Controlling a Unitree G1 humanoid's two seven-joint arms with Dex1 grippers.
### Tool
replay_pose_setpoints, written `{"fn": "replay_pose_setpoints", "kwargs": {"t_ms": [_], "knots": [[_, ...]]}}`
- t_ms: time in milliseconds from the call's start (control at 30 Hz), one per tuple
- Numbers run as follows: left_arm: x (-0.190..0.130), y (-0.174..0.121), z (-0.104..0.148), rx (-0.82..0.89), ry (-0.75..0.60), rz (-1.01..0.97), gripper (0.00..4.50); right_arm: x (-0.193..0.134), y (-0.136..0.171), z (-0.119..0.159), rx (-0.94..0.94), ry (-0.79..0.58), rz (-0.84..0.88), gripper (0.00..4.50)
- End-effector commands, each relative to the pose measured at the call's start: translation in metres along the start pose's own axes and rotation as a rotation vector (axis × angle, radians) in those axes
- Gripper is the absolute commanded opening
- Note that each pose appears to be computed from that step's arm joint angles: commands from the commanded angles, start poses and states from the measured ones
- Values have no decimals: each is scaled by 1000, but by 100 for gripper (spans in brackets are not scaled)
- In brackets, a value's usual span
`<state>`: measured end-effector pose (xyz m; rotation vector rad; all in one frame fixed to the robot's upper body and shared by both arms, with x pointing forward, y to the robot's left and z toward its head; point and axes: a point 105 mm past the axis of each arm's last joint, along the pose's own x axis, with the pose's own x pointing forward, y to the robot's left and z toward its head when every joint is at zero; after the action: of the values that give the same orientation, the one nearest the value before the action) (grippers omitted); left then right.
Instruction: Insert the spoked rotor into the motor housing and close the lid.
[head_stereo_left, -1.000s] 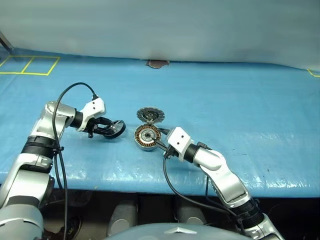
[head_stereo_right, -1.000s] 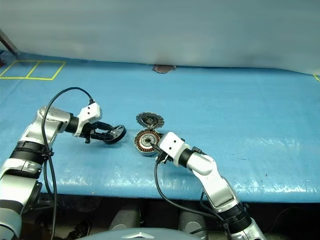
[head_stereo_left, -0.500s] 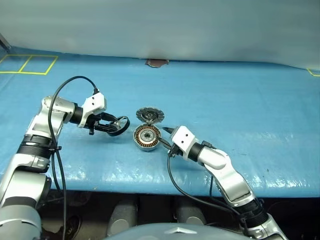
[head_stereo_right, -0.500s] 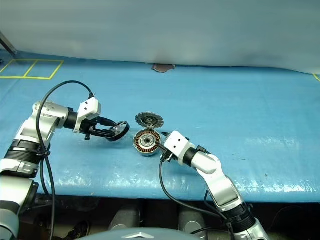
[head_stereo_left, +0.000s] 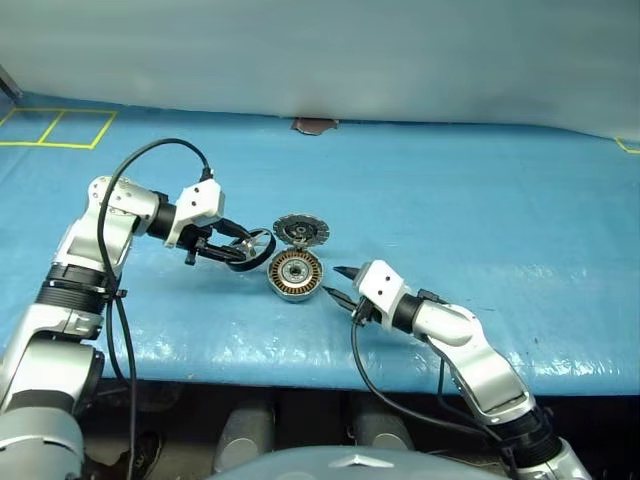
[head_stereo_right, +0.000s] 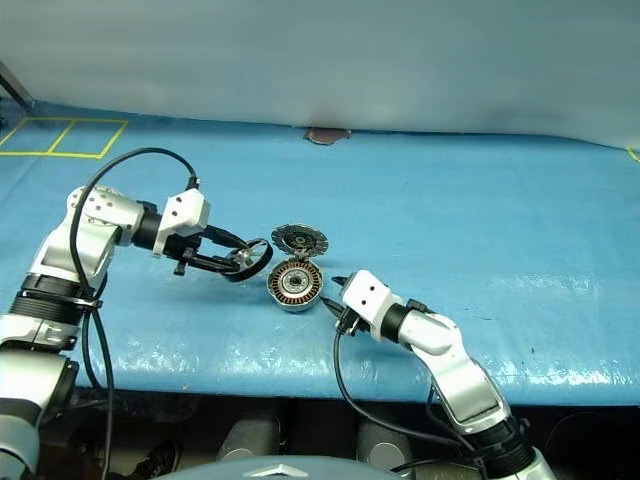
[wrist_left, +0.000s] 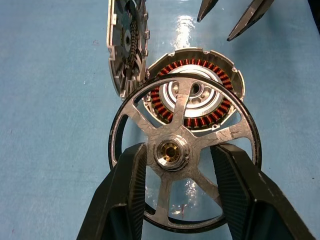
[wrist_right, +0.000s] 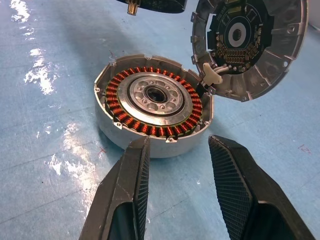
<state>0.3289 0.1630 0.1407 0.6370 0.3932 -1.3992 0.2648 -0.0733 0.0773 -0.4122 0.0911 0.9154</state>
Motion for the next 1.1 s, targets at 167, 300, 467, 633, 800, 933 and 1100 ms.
{"fn": "replay_pose_setpoints", "kwargs": {"t_ms": [167,300,467,633,800,933,1100], "knots": [[15,4,15,112,4,-41,200,-8,-6,13,-7,-40,-22,196],[22,7,14,114,0,-46,200,-11,-5,15,0,-45,-16,196],[30,12,14,115,-17,-33,200,-15,0,10,14,-27,2,196],[32,14,14,89,-44,-23,200,-16,2,9,17,-18,13,196],[25,15,13,59,-52,-19,200,-17,3,8,18,-14,11,196],[16,17,17,65,-59,-5,200,-16,3,8,19,-14,13,196],[11,15,24,42,-93,-25,200,-16,3,6,21,-11,14,196]]}}
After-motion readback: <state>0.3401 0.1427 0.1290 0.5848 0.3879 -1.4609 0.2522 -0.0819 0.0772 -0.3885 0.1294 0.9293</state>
